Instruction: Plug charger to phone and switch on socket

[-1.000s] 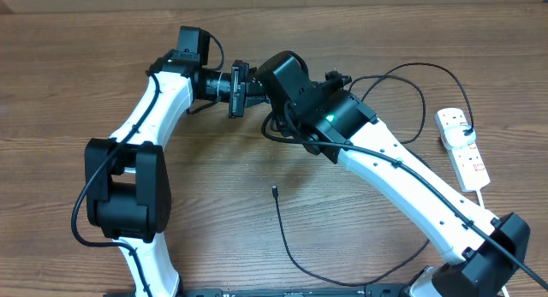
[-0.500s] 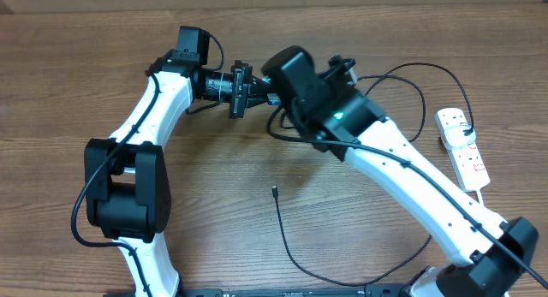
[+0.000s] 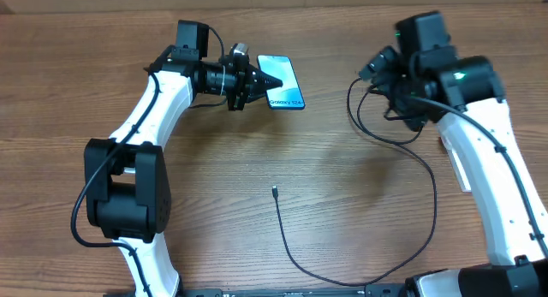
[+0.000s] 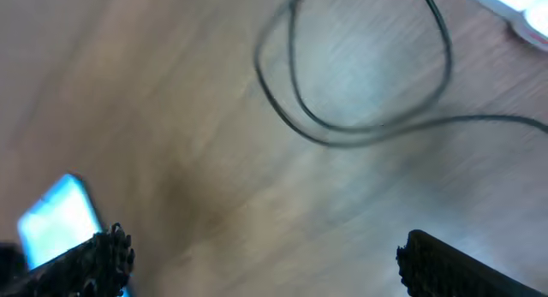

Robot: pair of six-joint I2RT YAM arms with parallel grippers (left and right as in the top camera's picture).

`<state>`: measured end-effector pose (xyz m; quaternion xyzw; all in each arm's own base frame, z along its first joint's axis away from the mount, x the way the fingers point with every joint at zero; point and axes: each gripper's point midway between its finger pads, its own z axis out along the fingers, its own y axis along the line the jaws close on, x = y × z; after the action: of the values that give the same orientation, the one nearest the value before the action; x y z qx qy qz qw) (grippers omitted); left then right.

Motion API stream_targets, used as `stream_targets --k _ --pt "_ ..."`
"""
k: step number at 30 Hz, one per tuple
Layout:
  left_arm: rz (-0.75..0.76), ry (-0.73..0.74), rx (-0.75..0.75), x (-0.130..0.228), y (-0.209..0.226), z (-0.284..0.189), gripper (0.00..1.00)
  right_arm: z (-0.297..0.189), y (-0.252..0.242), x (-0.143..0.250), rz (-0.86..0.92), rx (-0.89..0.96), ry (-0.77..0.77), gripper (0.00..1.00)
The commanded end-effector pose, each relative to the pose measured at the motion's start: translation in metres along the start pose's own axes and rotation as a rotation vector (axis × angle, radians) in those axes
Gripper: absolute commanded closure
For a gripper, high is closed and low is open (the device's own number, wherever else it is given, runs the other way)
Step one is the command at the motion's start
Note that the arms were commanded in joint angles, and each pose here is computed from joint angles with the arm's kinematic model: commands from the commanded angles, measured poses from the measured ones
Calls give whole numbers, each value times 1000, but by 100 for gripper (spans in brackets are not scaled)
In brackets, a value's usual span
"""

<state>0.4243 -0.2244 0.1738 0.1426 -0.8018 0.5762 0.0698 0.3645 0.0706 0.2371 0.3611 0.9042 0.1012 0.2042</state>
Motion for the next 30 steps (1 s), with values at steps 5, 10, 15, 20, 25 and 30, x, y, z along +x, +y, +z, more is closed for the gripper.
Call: stream_targets --k 5,10,15,20,25,30 --pt "297 -356 -319 -9 -32 -67 96 -13 -24 31 -209 48 159 0" --pt "222 -556 -618 -14 -10 -116 96 2 -28 59 -297 81 218 0" --pt "194 -613 -725 -12 2 -134 96 29 -21 95 -387 69 255 2" --pt "194 -614 -724 -12 2 -135 96 52 -14 151 -510 24 323 9" --pt "176 -640 -722 -17 4 -145 96 68 -7 200 -638 -28 342 37" --pt "117 -647 -739 -16 16 -163 96 84 -2 237 -729 -49 369 46"
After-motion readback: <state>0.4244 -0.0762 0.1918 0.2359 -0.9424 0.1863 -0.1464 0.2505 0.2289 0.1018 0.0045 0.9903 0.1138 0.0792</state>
